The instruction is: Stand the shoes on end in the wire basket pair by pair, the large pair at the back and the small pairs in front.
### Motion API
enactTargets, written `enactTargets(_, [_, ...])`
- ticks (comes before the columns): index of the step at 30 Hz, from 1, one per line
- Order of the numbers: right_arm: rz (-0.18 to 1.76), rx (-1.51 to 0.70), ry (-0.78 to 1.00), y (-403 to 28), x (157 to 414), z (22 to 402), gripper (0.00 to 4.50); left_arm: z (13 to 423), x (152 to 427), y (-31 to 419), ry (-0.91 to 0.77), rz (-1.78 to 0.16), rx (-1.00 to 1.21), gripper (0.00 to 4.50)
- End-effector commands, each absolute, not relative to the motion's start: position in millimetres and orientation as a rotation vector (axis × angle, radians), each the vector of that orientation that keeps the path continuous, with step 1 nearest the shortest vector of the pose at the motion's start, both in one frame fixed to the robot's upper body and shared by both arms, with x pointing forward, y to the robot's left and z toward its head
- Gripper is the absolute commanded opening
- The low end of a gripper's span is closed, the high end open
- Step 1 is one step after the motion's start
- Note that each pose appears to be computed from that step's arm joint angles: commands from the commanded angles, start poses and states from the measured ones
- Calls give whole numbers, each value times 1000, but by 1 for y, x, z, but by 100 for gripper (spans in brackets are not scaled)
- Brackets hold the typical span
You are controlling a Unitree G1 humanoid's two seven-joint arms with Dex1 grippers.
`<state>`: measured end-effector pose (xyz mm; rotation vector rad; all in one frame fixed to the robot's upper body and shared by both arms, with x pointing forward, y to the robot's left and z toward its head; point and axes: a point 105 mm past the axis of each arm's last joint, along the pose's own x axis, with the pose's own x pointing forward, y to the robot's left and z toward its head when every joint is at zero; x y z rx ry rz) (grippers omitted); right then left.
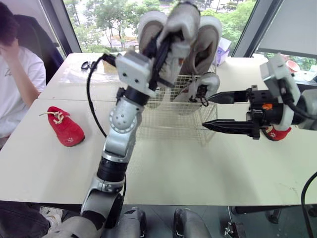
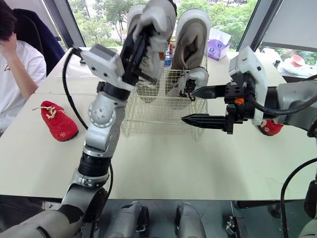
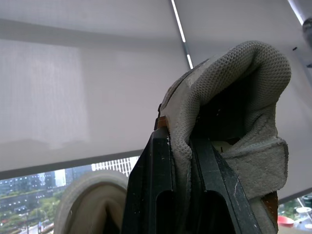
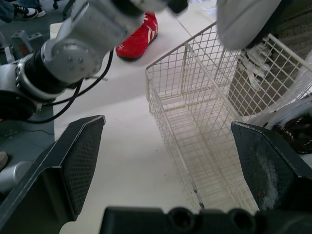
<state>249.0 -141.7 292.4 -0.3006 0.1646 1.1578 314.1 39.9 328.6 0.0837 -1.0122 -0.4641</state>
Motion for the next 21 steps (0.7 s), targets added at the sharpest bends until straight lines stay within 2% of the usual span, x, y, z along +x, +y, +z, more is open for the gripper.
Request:
enactTargets(1, [1148, -322, 128, -142, 245, 301, 450, 323, 313, 39, -1055, -422, 137, 2])
enactTargets(7, [1153, -320, 133, -143, 247, 301, 450, 294, 328, 45, -954, -378, 146, 2])
enactTargets(11, [1159, -314, 132, -143, 249, 299, 450, 277, 345, 56, -794, -338, 10, 2])
enactTargets(13, [1159, -311, 133, -144, 249, 298, 450, 275, 347, 62, -767, -324, -8, 2])
enactTargets(16, [1158, -307, 132, -144, 250, 297, 450, 278, 343, 67, -764, -331, -35, 108])
enactTargets(21, [1158, -299, 138, -146, 252, 293, 450, 281, 334, 71, -744, -378, -13, 368])
